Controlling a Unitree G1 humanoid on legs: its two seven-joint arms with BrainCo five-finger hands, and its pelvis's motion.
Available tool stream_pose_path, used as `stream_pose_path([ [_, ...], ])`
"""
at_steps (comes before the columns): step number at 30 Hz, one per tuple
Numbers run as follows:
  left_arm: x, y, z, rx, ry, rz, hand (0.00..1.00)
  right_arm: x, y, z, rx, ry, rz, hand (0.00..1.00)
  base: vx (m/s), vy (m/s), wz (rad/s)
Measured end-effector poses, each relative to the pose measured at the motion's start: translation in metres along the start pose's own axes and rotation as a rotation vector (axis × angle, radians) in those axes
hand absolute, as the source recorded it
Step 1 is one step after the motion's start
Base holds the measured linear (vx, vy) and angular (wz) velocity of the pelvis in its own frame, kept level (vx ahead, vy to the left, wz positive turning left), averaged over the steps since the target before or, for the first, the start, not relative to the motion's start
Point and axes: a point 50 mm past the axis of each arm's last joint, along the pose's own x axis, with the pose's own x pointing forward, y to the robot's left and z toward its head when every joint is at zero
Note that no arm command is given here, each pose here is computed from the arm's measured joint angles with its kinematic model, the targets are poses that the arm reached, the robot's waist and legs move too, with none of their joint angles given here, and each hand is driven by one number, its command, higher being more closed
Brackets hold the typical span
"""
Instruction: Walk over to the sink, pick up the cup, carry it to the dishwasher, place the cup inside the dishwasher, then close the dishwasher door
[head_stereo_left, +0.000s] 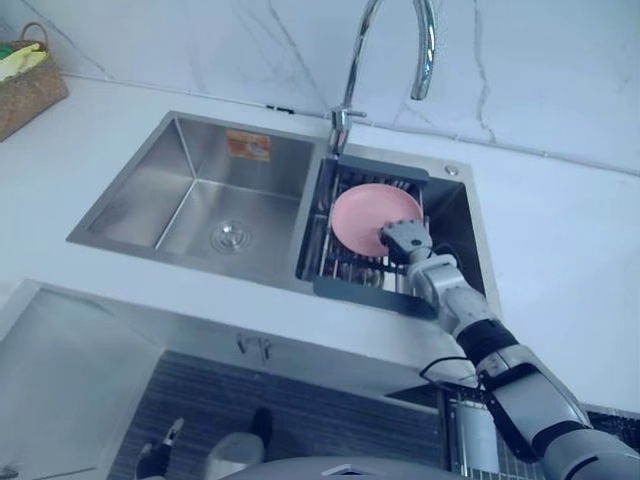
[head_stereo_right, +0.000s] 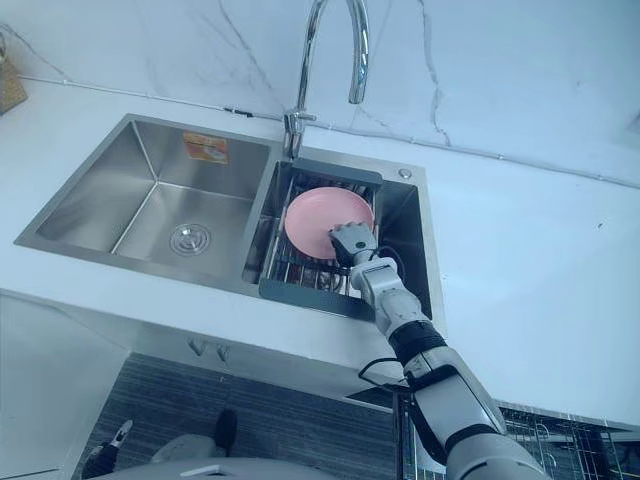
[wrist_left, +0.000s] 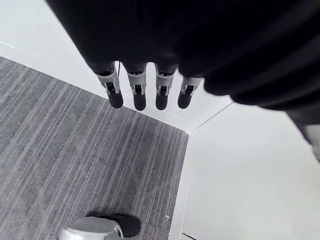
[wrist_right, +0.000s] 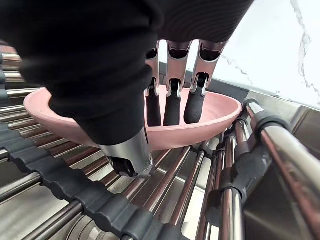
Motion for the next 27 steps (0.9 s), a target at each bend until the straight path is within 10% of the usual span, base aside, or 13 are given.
stream_pose_path([
  [15,-0.006,-0.003,0.013,-0.022,-0.048,-0.014,0.0,-0.012,-0.048,-0.024,0.206,0.084,-0.484,1.0,0.0,-0.005,-0.02],
  [27,-0.01,-0.001,0.006,-0.019,-0.053,0.005,0.0,-0.019,-0.051,-0.022,0.277,-0.002,-0.457,1.0,-0.02,-0.016,-0.06],
])
